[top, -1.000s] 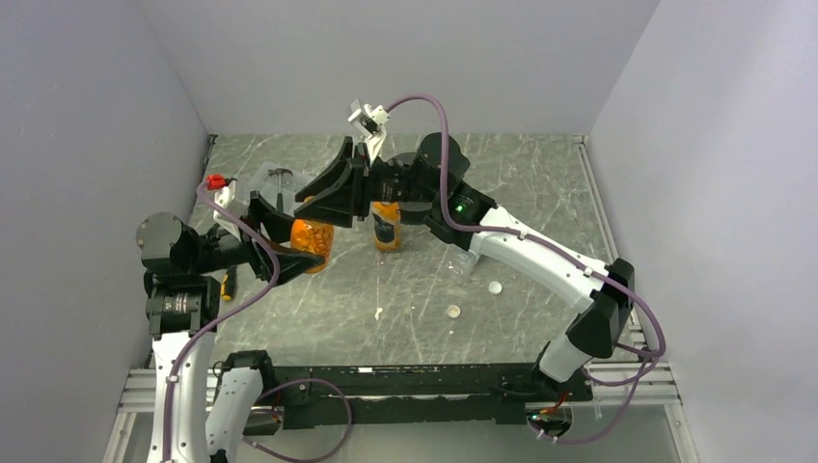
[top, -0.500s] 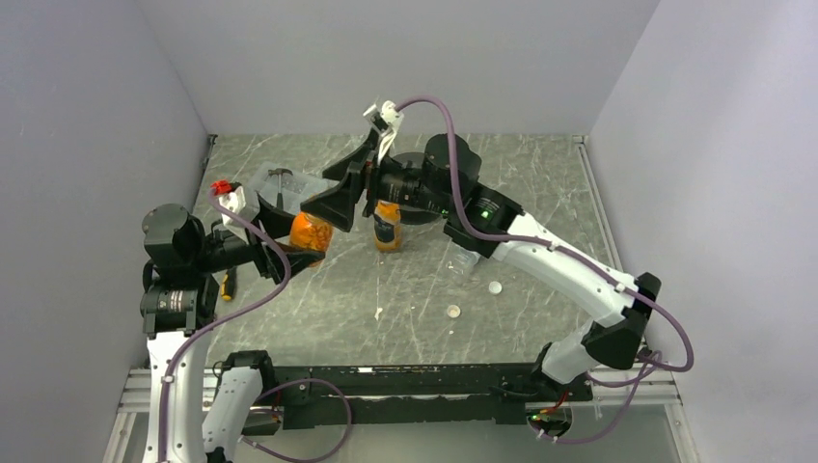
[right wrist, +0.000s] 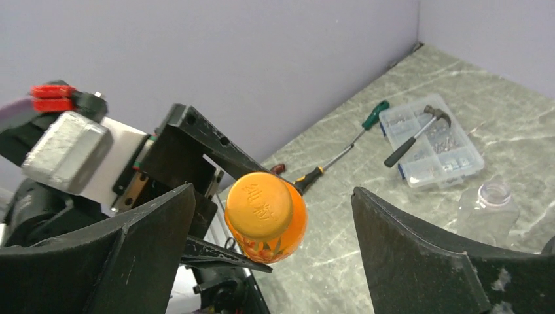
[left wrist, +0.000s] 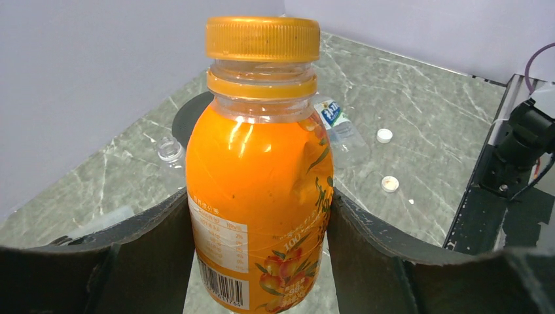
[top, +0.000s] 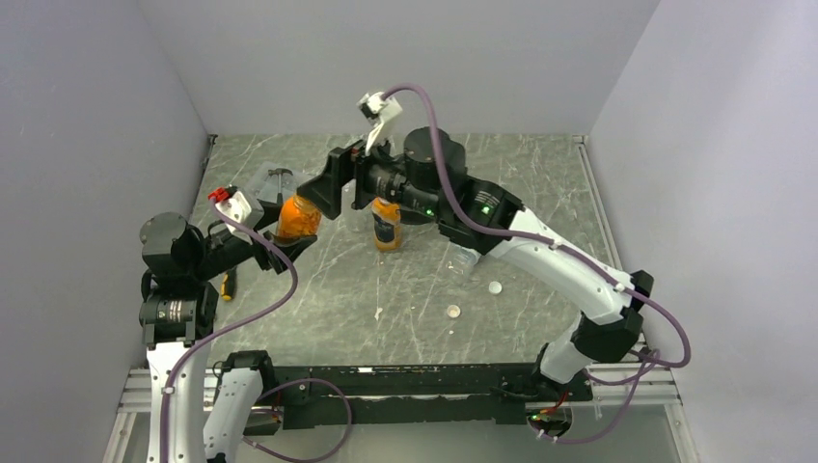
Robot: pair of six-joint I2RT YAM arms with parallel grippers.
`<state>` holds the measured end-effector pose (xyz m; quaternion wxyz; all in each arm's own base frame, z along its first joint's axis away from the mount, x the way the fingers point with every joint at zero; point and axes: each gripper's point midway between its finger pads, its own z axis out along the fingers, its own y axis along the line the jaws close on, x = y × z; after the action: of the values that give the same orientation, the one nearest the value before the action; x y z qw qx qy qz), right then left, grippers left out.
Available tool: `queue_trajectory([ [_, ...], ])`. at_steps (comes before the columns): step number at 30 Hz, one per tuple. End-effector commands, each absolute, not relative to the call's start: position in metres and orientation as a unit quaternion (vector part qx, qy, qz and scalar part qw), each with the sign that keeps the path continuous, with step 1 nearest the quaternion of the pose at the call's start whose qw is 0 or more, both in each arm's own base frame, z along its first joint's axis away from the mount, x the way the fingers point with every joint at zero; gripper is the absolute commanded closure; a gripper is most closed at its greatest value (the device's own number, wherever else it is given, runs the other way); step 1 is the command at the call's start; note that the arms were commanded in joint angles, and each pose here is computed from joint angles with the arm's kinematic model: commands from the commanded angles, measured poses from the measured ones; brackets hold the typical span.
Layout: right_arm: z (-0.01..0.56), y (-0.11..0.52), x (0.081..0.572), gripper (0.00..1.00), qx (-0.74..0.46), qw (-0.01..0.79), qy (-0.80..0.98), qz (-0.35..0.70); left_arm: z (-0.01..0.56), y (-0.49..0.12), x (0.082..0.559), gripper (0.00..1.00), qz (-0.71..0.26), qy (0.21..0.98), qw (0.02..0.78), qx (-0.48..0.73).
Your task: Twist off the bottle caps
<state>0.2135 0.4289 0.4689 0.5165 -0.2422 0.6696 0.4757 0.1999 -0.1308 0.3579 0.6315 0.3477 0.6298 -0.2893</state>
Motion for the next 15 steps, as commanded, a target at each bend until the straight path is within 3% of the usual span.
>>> queue_trajectory([
  [1,0.472,0.444,0.207,0.09,-0.248,0.506,0.669,0.485,0.359,-0.126,0.209,0.95,-0.265,0.627,0.645,0.348],
  [5,0.469,0.456,0.205,0.14,-0.252,0.499,0.666,0.493,0.357,-0.126,0.209,0.95,-0.267,0.63,0.642,0.347],
  [15,0.472,0.463,0.212,0.38,-0.24,0.507,0.662,0.496,0.35,-0.127,0.206,0.96,-0.271,0.634,0.634,0.35],
])
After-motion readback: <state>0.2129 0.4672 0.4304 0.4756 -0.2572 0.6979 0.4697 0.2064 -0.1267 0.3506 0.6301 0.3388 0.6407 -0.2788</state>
